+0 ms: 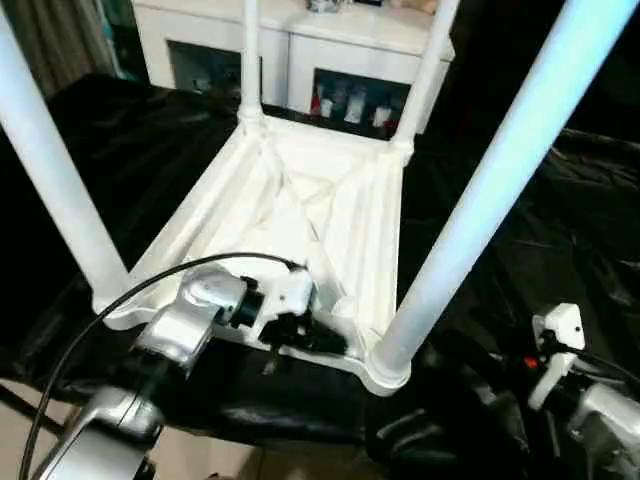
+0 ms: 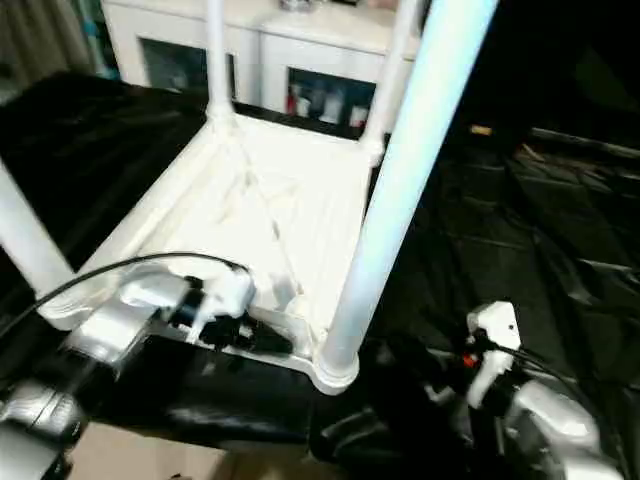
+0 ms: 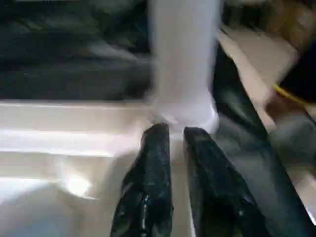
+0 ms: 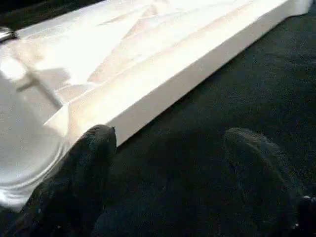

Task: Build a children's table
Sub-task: Rotate leg to tighten

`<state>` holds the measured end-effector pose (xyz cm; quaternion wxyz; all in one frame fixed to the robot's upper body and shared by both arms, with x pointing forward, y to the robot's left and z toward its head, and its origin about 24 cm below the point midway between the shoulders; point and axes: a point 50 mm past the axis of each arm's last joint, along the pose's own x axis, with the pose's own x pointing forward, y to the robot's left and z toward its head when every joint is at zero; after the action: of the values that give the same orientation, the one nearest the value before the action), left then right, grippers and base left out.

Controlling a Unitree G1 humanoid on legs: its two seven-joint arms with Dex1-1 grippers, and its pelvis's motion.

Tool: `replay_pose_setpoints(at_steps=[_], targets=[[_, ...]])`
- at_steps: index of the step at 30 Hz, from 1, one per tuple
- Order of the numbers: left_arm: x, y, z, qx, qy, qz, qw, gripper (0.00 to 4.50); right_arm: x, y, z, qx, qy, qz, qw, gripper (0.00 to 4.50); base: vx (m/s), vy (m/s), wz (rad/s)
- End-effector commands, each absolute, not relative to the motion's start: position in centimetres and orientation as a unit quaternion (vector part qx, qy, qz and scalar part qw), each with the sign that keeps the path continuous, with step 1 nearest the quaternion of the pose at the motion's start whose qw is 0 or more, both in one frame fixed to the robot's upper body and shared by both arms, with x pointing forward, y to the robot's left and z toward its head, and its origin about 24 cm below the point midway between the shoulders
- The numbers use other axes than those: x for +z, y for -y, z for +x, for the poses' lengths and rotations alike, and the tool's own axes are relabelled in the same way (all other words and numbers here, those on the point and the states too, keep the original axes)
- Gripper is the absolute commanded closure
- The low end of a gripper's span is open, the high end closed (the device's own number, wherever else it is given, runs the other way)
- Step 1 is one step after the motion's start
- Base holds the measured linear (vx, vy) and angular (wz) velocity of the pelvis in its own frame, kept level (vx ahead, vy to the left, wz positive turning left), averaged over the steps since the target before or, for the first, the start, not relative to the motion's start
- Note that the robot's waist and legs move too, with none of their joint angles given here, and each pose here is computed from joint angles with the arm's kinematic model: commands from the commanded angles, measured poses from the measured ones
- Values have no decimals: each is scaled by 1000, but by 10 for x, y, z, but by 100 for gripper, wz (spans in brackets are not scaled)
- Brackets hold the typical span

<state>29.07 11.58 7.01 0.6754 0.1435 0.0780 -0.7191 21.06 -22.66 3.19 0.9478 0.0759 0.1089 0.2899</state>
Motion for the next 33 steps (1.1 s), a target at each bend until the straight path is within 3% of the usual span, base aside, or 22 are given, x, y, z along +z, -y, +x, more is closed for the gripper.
replay_pose_setpoints(at_steps=[1, 3, 4, 6, 9, 11, 13, 15, 19, 20, 24, 33], targets=[[84, -121, 294, -699, -49, 136, 701, 360, 40, 230, 211, 275, -93, 69, 955, 71, 0, 0, 0], [88, -137, 294, -637, -31, 104, 763, 346, 42, 229, 210, 247, -94, 48, 963, 71, 0, 0, 0], [88, -137, 294, -637, -31, 104, 763, 346, 42, 229, 210, 247, -94, 48, 963, 71, 0, 0, 0], [88, -169, 286, -494, -31, 40, 868, 346, 56, 229, 214, 153, -73, 43, 985, 71, 0, 0, 0], [84, -181, 281, -360, -30, 63, 930, 346, 60, 232, 217, 53, -59, 48, 996, 71, 0, 0, 0], [84, -180, 278, -337, -25, 50, 940, 327, 60, 232, 217, 33, -57, 47, 997, 71, 0, 0, 0], [82, -172, 272, -274, 5, 16, 962, 317, 58, 228, 210, -4, -29, 82, 996, 71, 0, 0, 0], [76, -166, 266, -242, 17, 9, 970, 310, 54, 223, 203, -21, -18, 103, 994, 45, 0, 0, 0], [62, -154, 256, -219, -2, 18, 975, 274, 42, 212, 192, -18, -50, 72, 996, 31, 0, 0, 0], [63, -149, 253, -219, 7, 3, 976, 269, 40, 207, 187, -13, -55, 81, 995, 5, 0, 0, 0], [65, -143, 246, -196, 32, 1, 980, 238, 39, 207, 183, -21, -59, 80, 995, 0, 0, 0, 0], [62, -158, 240, -153, 17, 15, 988, 170, 39, 205, 188, 16, -71, 53, 996, 0, 0, 0, 0]])
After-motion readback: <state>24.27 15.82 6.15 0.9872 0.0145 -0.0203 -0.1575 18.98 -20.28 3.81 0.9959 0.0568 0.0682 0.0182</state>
